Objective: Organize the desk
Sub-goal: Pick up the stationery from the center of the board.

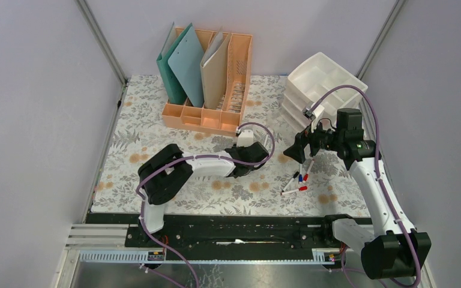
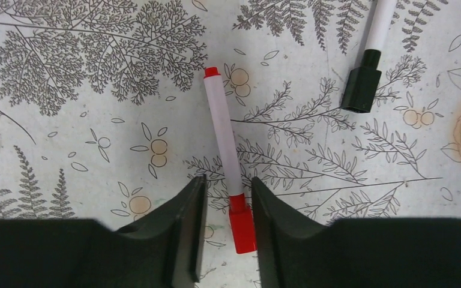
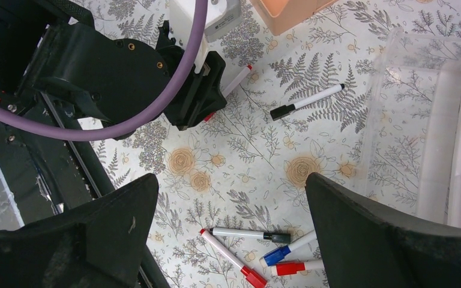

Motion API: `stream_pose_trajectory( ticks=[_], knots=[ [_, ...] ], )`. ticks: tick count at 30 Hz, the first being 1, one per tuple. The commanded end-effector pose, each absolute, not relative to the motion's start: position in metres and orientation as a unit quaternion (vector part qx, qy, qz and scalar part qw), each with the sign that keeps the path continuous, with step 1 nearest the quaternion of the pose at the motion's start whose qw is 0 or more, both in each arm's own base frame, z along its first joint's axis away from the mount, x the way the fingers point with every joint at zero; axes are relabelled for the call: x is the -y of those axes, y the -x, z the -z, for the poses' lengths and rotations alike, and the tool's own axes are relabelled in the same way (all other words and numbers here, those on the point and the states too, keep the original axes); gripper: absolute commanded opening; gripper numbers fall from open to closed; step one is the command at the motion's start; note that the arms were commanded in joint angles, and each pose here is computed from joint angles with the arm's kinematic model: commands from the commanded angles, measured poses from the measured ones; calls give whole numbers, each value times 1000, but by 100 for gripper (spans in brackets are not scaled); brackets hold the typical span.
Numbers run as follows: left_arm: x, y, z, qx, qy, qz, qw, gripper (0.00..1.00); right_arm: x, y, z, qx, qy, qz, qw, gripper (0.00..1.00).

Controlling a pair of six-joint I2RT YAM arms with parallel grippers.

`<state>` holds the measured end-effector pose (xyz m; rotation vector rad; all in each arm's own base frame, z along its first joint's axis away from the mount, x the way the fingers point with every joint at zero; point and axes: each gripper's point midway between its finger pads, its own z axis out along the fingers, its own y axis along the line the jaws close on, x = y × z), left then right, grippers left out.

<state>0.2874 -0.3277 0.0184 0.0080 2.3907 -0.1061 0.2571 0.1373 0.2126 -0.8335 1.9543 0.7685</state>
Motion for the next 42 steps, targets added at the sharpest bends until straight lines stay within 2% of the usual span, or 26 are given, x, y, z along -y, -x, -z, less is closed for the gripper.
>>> stream_pose_trajectory(
  ticks=[1, 7, 9, 10, 14, 19, 23, 30, 36, 42],
  knots=[
    [327, -289, -13, -933, -12, 24, 359, 31, -137, -260, -220, -773, 336, -301, 446, 100],
    [321, -284, -19, -933, -28, 26, 358, 13, -140, -257, -220, -769, 338, -315, 441, 100],
    [318, -282, -26, -931, -30, 28, 363, 2, -143, -255, -220, -766, 339, -327, 437, 100],
    [315, -282, -30, -929, -28, 30, 367, 1, -145, -253, -221, -763, 341, -335, 435, 100],
    [308, -276, -50, -918, -30, 58, 391, 0, -151, -248, -222, -755, 344, -359, 427, 100],
    [308, -264, -78, -891, -33, 153, 427, 0, -159, -241, -224, -743, 344, -393, 419, 100],
    [320, -248, -104, -851, -59, 262, 452, 0, -166, -237, -224, -734, 337, -428, 406, 100],
    [345, -212, -168, -725, -98, 469, 494, 0, -182, -238, -224, -719, 296, -494, 390, 100],
    [349, -195, -206, -647, -88, 563, 506, 0, -193, -244, -220, -714, 242, -535, 382, 100],
    [366, -186, -221, -609, -92, 618, 488, 0, -206, -238, -216, -706, 214, -584, 339, 91]
  ],
)
